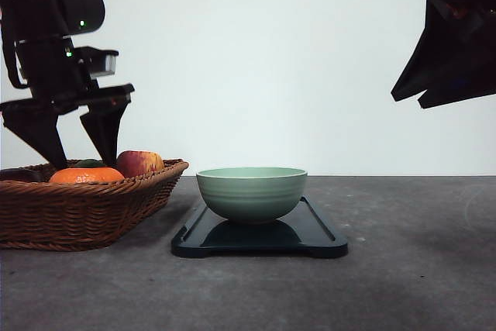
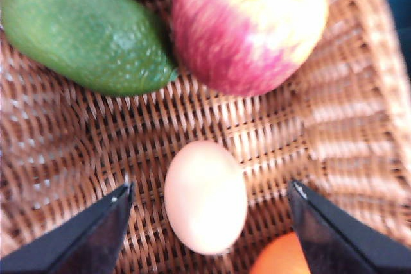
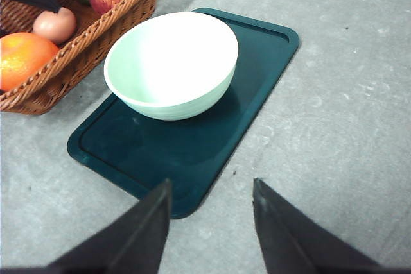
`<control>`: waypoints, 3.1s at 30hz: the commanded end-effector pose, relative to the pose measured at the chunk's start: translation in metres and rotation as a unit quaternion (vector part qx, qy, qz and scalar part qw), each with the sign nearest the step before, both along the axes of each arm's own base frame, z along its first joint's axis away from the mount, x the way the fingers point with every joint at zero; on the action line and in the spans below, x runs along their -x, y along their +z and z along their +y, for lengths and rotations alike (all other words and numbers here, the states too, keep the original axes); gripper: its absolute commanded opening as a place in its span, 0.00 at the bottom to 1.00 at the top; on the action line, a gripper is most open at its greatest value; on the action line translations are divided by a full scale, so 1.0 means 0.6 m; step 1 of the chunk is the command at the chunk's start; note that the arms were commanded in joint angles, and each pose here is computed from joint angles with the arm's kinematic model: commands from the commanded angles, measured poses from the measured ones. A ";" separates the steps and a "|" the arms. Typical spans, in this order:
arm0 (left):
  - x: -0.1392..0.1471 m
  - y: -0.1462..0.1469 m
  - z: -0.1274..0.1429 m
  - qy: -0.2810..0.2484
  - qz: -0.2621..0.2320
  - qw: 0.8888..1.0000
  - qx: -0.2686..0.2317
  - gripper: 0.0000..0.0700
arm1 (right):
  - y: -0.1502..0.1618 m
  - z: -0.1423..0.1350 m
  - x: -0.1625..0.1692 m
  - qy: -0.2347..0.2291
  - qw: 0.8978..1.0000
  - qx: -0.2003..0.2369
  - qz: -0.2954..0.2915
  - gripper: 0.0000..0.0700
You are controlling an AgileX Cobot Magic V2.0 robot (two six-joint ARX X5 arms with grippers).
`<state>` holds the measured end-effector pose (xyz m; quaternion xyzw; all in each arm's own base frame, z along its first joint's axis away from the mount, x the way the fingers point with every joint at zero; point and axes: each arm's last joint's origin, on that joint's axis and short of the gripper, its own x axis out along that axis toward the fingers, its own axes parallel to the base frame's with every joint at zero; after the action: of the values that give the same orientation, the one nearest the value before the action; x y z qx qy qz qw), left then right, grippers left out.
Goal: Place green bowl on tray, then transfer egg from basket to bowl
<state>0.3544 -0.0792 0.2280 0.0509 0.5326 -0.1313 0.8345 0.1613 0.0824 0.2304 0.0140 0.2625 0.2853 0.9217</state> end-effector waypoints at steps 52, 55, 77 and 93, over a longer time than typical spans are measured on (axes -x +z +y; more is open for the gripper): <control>-0.034 0.025 -0.009 -0.001 0.035 0.999 -0.008 0.21 | 0.015 0.005 -0.006 0.003 0.999 -0.019 -0.043 0.36; -0.038 0.047 -0.011 -0.004 0.026 1.000 -0.001 0.21 | 0.014 0.005 -0.006 0.003 0.999 -0.018 -0.042 0.36; -0.018 0.102 -0.210 -0.181 -0.096 0.970 0.129 0.22 | 0.014 0.005 -0.006 0.004 0.999 -0.018 -0.042 0.36; -0.022 -0.015 -0.296 -0.213 -0.058 0.974 0.047 0.22 | 0.014 0.005 -0.006 0.003 0.999 -0.018 -0.040 0.36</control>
<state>0.3652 -0.2489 0.2199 0.1246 0.4643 -0.3185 0.8170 0.1644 0.0839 0.2373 0.0195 0.2241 0.2901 0.9302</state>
